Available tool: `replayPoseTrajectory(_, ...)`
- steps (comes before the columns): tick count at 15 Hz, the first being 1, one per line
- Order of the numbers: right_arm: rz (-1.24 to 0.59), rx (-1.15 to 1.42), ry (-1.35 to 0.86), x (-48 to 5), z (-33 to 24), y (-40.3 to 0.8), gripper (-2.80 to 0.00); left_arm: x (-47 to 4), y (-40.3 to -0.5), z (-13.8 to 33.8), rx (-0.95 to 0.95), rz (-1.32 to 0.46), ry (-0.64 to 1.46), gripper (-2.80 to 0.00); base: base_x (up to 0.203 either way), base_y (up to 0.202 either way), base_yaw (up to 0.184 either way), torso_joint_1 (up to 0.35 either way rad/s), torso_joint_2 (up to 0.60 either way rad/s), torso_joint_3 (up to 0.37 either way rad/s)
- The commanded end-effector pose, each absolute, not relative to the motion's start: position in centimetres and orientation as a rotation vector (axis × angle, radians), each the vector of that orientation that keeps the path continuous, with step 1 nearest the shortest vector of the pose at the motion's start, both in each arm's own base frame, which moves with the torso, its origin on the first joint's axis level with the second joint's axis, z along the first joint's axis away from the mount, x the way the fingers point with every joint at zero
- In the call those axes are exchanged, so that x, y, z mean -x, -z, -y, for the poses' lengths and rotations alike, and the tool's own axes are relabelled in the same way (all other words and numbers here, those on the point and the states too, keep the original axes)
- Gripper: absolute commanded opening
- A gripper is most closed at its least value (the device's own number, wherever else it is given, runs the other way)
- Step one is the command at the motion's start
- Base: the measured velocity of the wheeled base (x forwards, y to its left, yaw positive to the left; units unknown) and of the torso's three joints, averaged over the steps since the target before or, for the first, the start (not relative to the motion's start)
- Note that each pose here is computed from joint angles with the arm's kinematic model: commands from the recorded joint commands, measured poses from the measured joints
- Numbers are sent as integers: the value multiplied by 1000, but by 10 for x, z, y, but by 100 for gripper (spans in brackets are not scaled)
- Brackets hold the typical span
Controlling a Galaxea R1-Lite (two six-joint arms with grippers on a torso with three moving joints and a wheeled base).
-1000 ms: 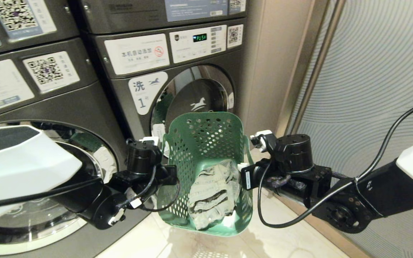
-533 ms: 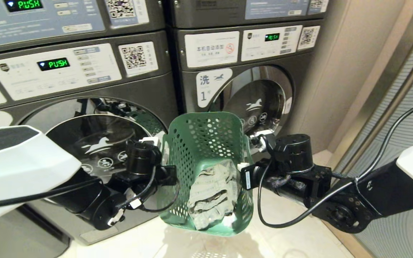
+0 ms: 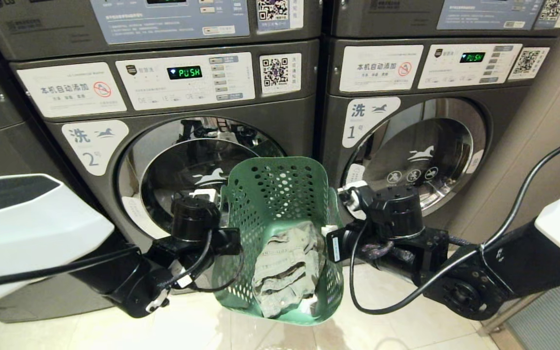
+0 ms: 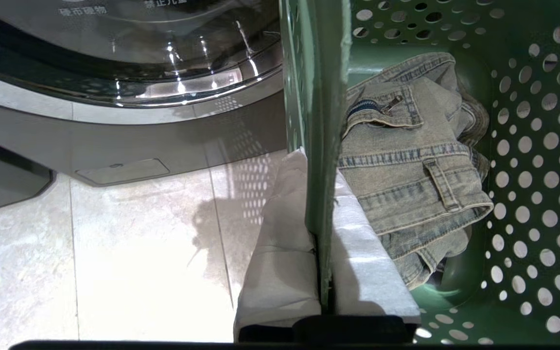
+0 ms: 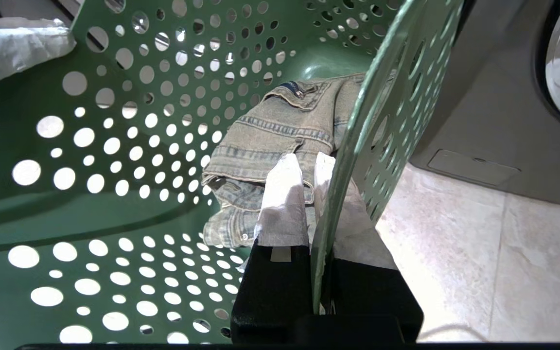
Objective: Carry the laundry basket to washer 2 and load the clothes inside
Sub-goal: Pick up the clothes basket and put it beside the washing machine
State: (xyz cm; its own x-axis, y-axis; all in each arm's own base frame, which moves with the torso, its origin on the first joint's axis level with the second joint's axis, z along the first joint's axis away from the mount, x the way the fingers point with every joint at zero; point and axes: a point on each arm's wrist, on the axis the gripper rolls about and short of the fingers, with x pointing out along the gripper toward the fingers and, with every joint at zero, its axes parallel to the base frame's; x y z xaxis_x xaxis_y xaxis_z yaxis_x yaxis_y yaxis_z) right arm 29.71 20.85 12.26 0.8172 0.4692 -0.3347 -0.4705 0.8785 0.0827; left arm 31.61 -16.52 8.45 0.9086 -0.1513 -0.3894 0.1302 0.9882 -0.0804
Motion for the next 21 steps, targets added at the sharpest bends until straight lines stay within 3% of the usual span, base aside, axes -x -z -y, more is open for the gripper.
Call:
replayPoseTrajectory(1,-361,31,-503,-296,-208,-119,-280,-316,-83,167,51,-406,148,-280,0,0,0,0,0,0)
replayPoseTrajectory(11,-509,91,-471,-294,-202,-70,-280,-319,-35,172,74,-530,95,-280,0,0,0,0,0,0)
replayPoseTrajectory(15,-445,73,-467,-306,-206,-43,-280,-326,-2,178,95,-562,88,-280,0,0,0,0,0,0)
replayPoseTrajectory(21,-502,87,-433,-318,-200,-10,-280,-338,21,185,101,-553,101,-280,0,0,0,0,0,0)
